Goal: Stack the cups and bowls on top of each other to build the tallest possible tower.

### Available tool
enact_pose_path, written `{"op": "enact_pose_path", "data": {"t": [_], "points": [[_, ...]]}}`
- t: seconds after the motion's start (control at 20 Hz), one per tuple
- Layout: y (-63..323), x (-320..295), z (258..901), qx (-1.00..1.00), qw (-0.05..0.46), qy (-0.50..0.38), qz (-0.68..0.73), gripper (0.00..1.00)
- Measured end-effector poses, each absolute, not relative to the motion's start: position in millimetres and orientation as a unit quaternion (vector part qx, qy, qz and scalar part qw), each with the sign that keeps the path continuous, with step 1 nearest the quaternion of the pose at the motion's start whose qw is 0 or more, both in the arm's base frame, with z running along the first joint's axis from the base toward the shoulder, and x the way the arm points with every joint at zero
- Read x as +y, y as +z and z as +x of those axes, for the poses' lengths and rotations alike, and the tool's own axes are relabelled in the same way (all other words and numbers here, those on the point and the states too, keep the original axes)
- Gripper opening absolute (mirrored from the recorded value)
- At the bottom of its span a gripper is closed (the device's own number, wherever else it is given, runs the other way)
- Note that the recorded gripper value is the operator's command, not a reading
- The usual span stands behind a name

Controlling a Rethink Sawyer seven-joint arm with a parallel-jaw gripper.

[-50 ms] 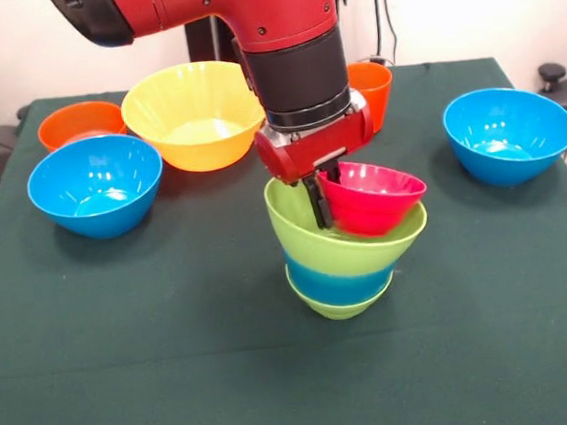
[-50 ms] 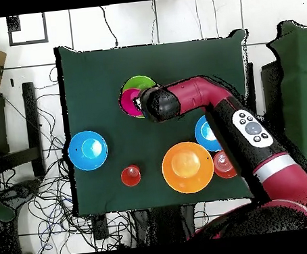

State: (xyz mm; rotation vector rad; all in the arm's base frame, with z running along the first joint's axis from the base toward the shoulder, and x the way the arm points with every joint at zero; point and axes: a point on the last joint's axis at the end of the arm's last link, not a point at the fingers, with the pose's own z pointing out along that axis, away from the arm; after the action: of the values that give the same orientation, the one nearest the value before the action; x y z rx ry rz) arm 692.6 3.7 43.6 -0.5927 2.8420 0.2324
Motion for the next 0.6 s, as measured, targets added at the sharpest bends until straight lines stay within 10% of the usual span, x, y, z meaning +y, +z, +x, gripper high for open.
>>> {"op": "enact_pose_path", "data": {"t": [0.6], "points": [[45.9,-3.3,706.7,0.97,0.124,0.065,-0.198,0.0]]}}
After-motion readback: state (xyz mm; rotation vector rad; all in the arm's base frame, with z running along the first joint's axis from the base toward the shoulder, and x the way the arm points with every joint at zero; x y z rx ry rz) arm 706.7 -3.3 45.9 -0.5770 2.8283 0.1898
